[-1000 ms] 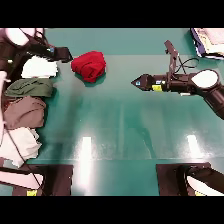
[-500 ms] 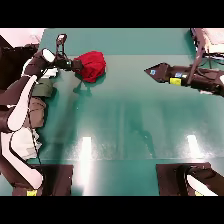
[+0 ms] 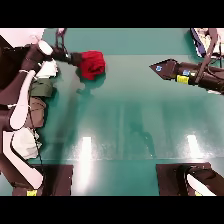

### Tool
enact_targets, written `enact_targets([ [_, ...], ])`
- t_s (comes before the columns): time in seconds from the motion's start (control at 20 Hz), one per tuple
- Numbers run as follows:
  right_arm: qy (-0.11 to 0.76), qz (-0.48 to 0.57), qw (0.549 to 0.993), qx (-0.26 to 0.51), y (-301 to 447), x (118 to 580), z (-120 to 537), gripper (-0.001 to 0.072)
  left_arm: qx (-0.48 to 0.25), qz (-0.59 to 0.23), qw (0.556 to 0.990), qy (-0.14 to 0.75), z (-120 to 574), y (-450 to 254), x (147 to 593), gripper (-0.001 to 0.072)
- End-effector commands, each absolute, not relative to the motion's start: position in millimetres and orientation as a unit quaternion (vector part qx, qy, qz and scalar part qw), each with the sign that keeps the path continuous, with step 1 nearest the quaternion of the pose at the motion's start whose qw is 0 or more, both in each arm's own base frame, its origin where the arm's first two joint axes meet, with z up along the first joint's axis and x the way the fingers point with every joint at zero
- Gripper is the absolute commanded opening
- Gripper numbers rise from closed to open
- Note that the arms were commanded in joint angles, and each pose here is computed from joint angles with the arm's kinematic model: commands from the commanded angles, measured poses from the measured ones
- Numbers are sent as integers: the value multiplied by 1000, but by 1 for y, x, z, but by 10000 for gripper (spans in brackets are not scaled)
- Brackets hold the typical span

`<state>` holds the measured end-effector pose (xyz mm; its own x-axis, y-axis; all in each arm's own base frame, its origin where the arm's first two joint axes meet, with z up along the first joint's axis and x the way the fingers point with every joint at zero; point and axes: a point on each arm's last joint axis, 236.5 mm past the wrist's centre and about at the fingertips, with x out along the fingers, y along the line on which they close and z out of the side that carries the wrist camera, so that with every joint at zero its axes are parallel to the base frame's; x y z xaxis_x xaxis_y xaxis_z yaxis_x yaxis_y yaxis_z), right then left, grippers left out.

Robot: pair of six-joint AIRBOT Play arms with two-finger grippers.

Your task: Fold the shirts.

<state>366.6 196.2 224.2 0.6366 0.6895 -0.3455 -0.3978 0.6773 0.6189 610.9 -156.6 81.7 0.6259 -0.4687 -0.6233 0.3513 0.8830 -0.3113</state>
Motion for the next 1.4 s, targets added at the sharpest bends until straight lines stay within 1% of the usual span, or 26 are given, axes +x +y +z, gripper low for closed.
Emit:
enact_targets([
  [0.0,256,317,882,236,193,370,255,16,-50,-373,880,291,219,-203,550,22],
  [0.1,220,308,906,190,183,374,285,16,-50,-458,856,235,299,-232,481,23],
  [0.15,204,296,920,158,175,376,296,16,-35,-483,844,230,320,-240,446,22],
  [0.2,193,289,928,132,169,376,307,16,-14,-501,834,231,333,-245,413,23],
  [0.3,172,283,938,100,162,373,329,16,10,-526,815,242,340,-253,364,22],
  [0.4,157,285,941,93,162,369,346,16,40,-530,800,279,318,-259,342,23],
  [0.55,171,299,935,84,166,358,347,17,67,-528,769,355,256,-275,333,23],
  [0.65,196,306,928,80,169,353,334,16,50,-530,747,397,209,-295,334,23],
  [0.75,223,313,920,78,172,346,322,16,29,-519,735,434,158,-311,342,24],
  [0.8,229,315,918,76,172,345,320,16,19,-510,733,450,138,-313,349,133],
  [0.85,233,316,917,75,173,343,318,16,4,-492,734,468,126,-309,357,464],
  [0.9,234,316,916,75,173,343,318,16,-24,-468,737,488,124,-300,365,693],
  [0.95,234,316,916,75,173,343,317,16,-40,-452,737,501,129,-285,370,652],
  [1.05,234,316,916,75,173,343,317,16,-47,-436,735,517,143,-243,372,655],
  [1.15,234,316,916,75,173,343,317,16,-67,-406,743,527,143,-206,376,655],
  [1.25,235,317,916,75,173,343,317,16,-95,-374,745,544,120,-182,377,655],
  [1.35,235,316,916,75,173,343,317,16,-121,-349,728,578,75,-164,369,655],
])
